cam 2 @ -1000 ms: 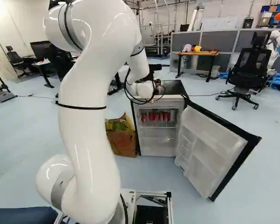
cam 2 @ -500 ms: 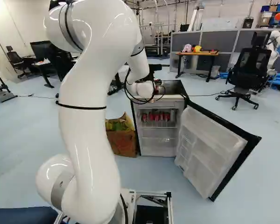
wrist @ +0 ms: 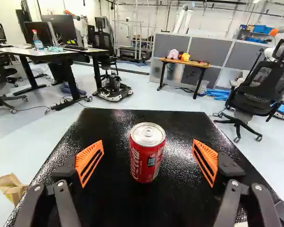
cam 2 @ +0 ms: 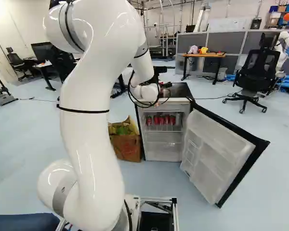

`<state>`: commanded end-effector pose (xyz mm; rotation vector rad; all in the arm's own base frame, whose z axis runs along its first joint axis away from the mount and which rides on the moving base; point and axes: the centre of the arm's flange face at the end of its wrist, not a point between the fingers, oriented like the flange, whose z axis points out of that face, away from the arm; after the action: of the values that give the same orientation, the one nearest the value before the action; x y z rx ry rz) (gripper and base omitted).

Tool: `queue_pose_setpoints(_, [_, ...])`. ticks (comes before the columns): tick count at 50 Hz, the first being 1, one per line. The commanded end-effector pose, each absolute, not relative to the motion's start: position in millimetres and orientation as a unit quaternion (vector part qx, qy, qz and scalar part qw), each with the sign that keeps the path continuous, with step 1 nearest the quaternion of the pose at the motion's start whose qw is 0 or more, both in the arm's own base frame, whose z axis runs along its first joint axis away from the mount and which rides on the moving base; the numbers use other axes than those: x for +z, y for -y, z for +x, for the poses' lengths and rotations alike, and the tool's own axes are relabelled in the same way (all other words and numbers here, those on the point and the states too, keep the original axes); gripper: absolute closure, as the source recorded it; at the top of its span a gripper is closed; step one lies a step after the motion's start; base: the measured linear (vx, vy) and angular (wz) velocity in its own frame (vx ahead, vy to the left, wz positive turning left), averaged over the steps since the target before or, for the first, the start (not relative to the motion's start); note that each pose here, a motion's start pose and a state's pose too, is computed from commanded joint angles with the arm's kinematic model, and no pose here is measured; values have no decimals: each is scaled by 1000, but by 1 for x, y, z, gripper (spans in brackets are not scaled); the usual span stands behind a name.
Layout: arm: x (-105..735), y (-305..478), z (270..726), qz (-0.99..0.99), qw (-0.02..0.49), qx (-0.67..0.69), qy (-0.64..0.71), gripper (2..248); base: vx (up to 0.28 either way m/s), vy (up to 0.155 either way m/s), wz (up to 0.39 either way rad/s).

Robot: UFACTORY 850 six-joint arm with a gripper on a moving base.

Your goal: Grab a drink from the fridge

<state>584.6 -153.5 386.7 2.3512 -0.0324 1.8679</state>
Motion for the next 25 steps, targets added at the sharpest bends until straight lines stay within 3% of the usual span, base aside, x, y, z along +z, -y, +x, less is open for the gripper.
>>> queue_pose_setpoints(25, [392,147,538,789,70,610,17,3,0,0,0])
